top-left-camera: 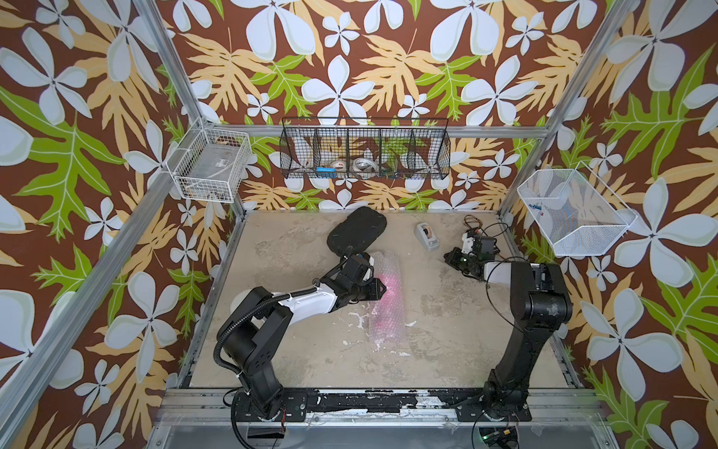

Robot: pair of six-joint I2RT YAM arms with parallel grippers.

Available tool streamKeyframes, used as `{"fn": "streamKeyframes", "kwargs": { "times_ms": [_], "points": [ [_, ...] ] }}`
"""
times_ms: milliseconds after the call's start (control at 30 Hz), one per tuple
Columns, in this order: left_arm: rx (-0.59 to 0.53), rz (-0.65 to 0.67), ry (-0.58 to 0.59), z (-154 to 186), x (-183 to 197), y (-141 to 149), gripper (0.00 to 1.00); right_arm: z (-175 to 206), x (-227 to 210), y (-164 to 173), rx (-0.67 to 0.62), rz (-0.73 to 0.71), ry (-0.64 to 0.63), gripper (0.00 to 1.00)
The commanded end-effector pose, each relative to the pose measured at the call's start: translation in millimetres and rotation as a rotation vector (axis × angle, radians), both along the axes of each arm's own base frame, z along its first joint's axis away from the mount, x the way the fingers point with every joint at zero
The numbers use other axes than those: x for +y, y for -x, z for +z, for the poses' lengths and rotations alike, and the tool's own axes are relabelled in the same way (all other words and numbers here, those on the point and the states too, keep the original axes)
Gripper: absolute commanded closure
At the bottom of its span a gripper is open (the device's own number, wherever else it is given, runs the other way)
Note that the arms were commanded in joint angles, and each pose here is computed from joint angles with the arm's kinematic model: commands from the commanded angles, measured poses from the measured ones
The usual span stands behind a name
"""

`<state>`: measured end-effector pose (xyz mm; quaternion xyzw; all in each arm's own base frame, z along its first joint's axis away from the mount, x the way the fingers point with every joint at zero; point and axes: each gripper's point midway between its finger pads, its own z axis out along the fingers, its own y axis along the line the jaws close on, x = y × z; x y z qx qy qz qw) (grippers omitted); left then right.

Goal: Wrap wine glasses in bubble wrap
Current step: Tear off the tape using the Tape Cutter, then stick the tape on the bubble wrap.

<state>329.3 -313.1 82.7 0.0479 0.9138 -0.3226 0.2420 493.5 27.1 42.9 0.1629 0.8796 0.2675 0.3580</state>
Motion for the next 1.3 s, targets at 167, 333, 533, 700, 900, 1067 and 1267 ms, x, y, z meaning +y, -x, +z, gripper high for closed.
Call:
{"fn": "streamKeyframes", "kwargs": {
  "times_ms": [167, 333, 533, 700, 900, 1067, 1267],
  "points": [
    [0.07, 0.01, -0.072, -21.4, 12.5, 11.2, 0.6, 38.8, 37.8, 43.9, -0.068, 0.173, -0.134, 1.0],
    [0.076, 0.01, -0.067, -23.3, 11.4, 11.0, 0.6, 63.6, 74.5, 88.6, -0.097, 0.321, -0.19, 1.0],
    [0.077, 0.01, -0.066, -23.0, 11.1, 11.1, 0.6, 74.2, 143.5, 146.1, -0.053, 0.564, -0.128, 1.0],
    [0.075, 0.012, -0.062, -21.8, 11.2, 11.2, 0.61, 82.4, 172.2, 177.6, -0.04, 0.691, -0.101, 1.0],
    [0.071, 0.01, -0.06, -19.6, 10.8, 10.7, 0.61, 91.1, 205.9, 207.8, -0.011, 0.874, -0.047, 1.0],
    [0.074, 0.009, -0.056, -19.2, 10.1, 11.0, 0.61, 93.7, 220.8, 227.8, 0.027, 0.967, 0.004, 1.0],
    [0.071, 0.009, -0.049, -17.0, 9.3, 10.9, 0.61, 87.3, 234.2, 258.6, 0.077, 1.062, 0.05, 1.0]
  ]
}}
